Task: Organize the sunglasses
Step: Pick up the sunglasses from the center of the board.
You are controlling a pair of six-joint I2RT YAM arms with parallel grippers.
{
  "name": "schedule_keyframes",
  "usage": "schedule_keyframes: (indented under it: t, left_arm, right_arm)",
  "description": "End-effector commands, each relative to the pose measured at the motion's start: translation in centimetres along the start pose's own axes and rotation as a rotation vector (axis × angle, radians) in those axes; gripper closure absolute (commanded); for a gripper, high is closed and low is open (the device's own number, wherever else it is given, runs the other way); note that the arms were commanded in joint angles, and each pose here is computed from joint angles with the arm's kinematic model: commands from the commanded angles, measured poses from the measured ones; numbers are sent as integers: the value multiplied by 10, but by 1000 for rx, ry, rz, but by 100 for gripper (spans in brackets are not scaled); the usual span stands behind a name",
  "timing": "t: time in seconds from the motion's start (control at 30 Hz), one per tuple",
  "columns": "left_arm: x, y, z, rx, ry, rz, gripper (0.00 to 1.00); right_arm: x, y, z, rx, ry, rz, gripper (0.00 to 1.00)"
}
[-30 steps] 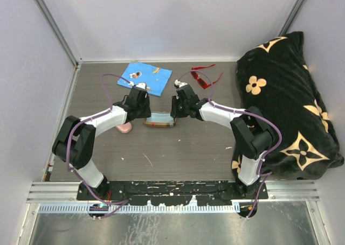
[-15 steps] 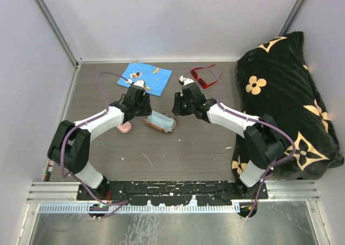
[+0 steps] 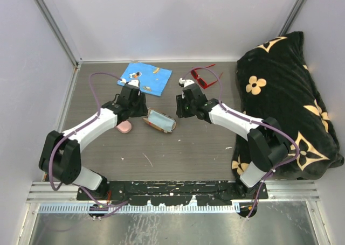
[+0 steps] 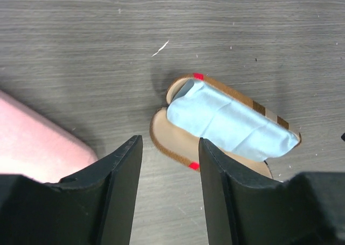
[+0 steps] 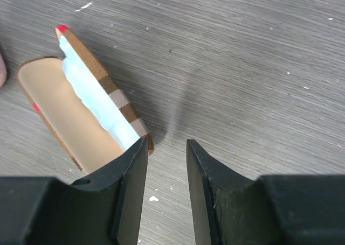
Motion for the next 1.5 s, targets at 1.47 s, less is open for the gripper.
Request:
schedule_keyframes:
  t: [1.47]
  left_arm:
    - [36, 132, -35, -19, 147, 25, 48]
  right_arm:
    - [-219, -93, 177, -274, -811, -431, 46]
Point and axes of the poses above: each gripper's point midway between its finger pads, its own y axis back along the fingers, its own x axis along the line the jaws close on, z = x × y, the point moved 4 cm from there along y, back along the fingers, and after that the axes turned 7 degrees about -y, right-handed, at the moved point
